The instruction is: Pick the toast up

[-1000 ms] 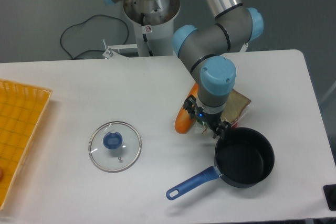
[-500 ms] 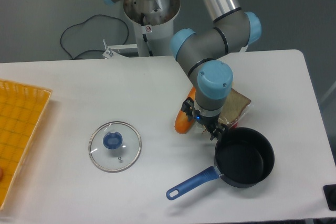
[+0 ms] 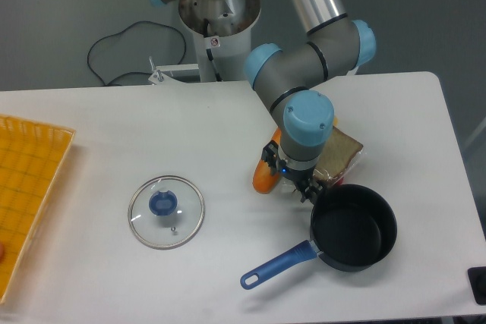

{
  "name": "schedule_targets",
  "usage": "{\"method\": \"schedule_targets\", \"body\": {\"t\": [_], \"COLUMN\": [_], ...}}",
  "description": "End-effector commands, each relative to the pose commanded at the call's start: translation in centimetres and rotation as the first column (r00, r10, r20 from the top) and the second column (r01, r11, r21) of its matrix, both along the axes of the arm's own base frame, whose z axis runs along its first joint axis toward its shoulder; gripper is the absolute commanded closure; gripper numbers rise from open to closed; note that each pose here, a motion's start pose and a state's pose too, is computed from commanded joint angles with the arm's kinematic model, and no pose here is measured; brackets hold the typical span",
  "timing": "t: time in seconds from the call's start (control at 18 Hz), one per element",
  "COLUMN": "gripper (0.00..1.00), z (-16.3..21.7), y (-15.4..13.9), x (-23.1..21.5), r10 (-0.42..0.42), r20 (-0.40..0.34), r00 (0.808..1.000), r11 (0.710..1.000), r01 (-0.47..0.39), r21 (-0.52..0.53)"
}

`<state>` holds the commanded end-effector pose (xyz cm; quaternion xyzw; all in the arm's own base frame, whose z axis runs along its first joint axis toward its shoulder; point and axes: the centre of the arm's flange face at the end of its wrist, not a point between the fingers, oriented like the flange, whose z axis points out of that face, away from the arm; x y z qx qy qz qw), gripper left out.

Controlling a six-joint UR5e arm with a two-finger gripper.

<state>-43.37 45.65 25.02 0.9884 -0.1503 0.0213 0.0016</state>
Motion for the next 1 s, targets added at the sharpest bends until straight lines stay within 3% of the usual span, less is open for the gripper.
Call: {"method": "schedule_targets", "body": {"t": [0.17, 0.5, 1.0], "gripper": [0.19, 0.41, 0.88], "z": [0.00, 0.09, 0.17], "y": [0.00, -0.03, -0.12], "x": [0.00, -0.01, -0.05], "r10": [-0.002, -0.003, -0.025], "r20": [0.000, -0.003, -0.003], "r00": [1.000, 1.000, 1.000], "r11": [1.000, 1.000, 1.000], "r01": [0.002, 0.003, 0.025], "r21": [0.000, -0.002, -0.001]}}
